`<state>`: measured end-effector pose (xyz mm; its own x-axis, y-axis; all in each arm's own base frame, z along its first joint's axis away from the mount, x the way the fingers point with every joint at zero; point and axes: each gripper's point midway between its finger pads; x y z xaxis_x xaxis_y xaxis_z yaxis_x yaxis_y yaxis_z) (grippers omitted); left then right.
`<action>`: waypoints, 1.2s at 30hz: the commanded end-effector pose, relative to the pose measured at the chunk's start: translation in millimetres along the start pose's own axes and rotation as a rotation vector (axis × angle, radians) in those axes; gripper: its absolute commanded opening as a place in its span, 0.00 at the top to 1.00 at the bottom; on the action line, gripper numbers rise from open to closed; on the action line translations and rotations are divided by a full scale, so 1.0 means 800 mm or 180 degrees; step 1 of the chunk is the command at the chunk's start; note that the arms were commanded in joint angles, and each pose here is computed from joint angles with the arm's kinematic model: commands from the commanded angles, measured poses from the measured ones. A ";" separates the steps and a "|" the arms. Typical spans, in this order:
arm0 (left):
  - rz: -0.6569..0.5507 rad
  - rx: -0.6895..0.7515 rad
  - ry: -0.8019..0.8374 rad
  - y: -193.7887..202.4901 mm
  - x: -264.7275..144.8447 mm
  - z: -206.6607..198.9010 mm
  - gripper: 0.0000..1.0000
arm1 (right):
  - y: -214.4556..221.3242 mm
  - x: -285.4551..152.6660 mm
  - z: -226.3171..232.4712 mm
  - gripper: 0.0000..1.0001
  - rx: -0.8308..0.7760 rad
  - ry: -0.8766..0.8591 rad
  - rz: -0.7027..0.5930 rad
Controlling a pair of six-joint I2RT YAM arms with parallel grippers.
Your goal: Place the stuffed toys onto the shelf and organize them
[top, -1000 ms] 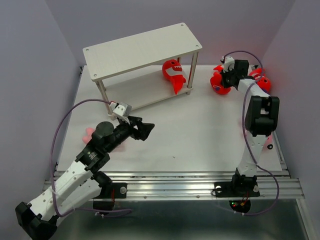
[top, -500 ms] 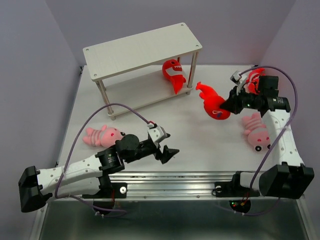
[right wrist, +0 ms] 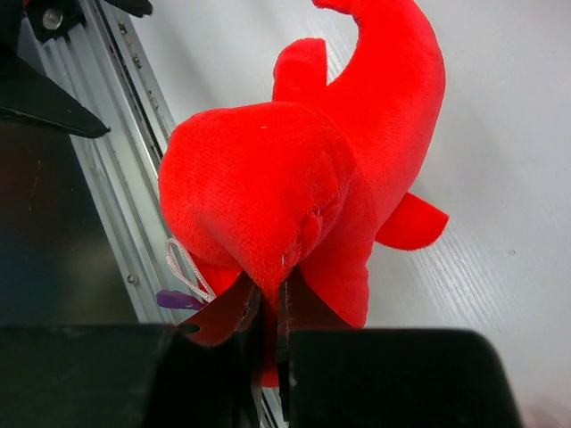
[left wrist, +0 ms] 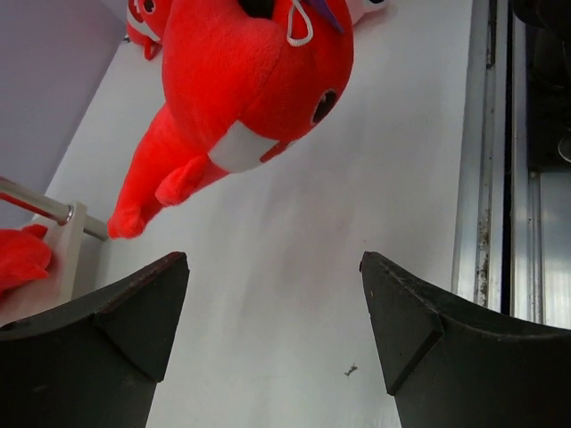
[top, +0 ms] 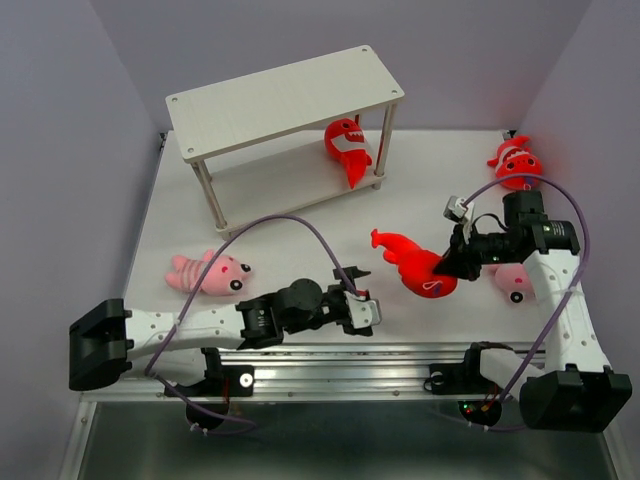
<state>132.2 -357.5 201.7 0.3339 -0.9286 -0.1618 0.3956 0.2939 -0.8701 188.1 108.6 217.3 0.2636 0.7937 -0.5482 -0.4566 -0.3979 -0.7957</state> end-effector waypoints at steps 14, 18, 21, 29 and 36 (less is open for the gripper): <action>-0.0544 0.0574 0.0134 -0.089 0.099 0.010 0.13 | -0.001 0.013 0.034 0.98 -0.0220 -0.0371 -0.0202; -0.0465 0.0538 0.0205 -0.078 0.122 0.000 0.18 | -0.006 0.012 0.039 0.98 -0.0237 -0.0434 -0.0258; -0.0413 0.0496 0.0147 -0.075 0.134 0.004 0.31 | -0.008 0.013 0.046 0.98 -0.0264 -0.0510 -0.0291; -0.0421 -0.0017 -0.0118 -0.068 0.137 0.037 0.84 | -0.004 0.013 0.052 0.93 -0.0259 -0.0545 -0.0307; -0.0477 -0.1066 -0.0082 -0.037 0.106 0.047 1.00 | -0.021 0.007 0.040 0.07 -0.0281 -0.0282 -0.0395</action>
<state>173.5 -451.3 195.6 0.2914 -0.9434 -0.1581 0.2870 0.2439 -0.9264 178.3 119.7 209.0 0.2235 0.8284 -0.5136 -0.3733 -0.4140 -0.8302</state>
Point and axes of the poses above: each gripper's point midway between its finger pads, its own x axis out along the fingers, its own z axis along the line the jaws close on, y = z × x, and after that the axes turned 3 degrees about x, right-handed
